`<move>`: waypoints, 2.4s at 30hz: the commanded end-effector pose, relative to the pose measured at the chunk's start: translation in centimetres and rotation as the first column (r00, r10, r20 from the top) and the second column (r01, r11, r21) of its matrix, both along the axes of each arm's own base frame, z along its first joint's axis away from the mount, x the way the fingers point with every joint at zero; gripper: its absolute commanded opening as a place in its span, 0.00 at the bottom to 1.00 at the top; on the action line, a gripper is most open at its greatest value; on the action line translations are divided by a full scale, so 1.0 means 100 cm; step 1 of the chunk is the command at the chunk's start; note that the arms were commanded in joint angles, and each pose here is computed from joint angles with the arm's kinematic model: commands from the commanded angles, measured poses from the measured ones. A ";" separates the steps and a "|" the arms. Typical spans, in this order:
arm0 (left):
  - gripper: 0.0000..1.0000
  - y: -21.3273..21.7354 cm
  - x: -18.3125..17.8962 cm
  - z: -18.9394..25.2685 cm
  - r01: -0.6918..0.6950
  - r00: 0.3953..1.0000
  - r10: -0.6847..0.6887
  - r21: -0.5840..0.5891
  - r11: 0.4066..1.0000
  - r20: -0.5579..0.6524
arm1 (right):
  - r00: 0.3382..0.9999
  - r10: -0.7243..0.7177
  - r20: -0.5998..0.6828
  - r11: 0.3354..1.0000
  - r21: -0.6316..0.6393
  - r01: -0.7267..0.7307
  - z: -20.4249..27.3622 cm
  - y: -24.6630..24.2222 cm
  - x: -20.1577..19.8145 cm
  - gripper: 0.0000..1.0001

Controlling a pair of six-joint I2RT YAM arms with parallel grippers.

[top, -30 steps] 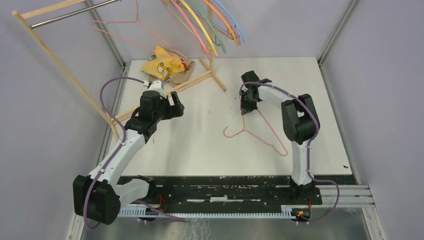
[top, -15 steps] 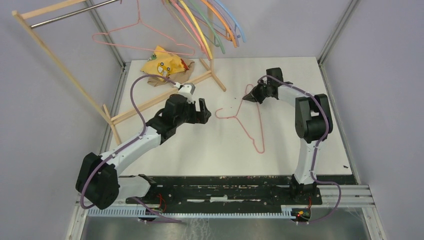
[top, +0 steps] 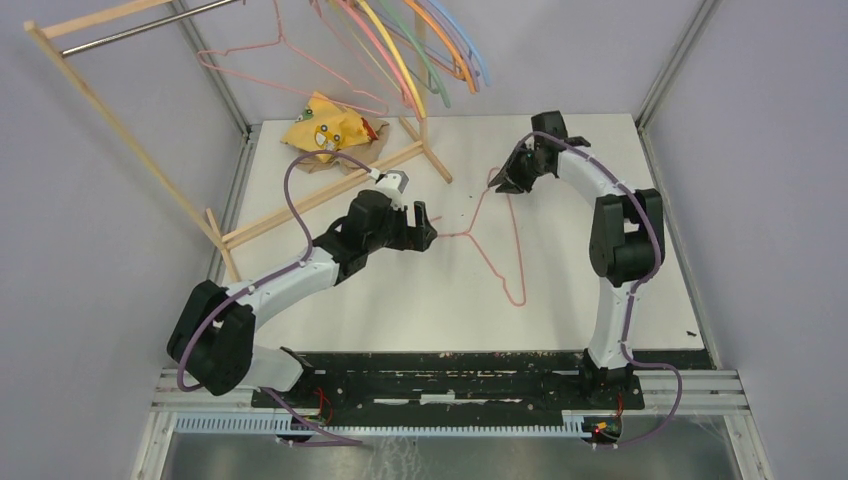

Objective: Organize the hangers

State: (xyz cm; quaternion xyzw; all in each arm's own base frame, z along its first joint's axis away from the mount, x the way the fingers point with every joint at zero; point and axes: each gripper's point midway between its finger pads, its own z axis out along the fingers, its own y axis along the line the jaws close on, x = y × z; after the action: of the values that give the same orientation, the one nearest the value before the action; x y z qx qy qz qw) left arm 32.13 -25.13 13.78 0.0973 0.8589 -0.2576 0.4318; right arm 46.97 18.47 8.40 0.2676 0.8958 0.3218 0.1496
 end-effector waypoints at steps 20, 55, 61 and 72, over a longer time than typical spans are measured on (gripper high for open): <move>0.99 -0.024 0.040 0.039 -0.005 0.998 0.008 -0.047 0.999 0.064 | 0.876 0.452 0.170 0.691 -0.688 -0.223 0.093 -0.075 -0.083 1.00; 0.94 0.011 0.013 0.034 -0.110 0.993 0.111 -0.042 0.993 0.034 | 0.631 0.748 -0.205 0.404 -0.614 -0.678 -0.073 0.033 -0.111 0.55; 0.94 0.017 0.010 0.034 -0.129 0.991 0.131 -0.039 0.991 0.037 | 0.649 0.717 -0.254 0.394 -0.621 -0.678 -0.085 0.023 -0.116 0.47; 0.93 0.021 0.007 0.038 -0.142 0.989 0.144 -0.049 0.989 0.043 | 0.662 0.726 -0.185 0.492 -0.532 -0.688 -0.079 0.049 -0.115 0.01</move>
State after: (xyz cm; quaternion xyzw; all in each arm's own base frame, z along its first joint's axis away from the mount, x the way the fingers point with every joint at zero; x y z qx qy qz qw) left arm 32.55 -23.30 15.80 0.0620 0.8611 -0.2280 0.4502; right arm 35.46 21.91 1.35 -0.2110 0.9695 0.0454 0.1164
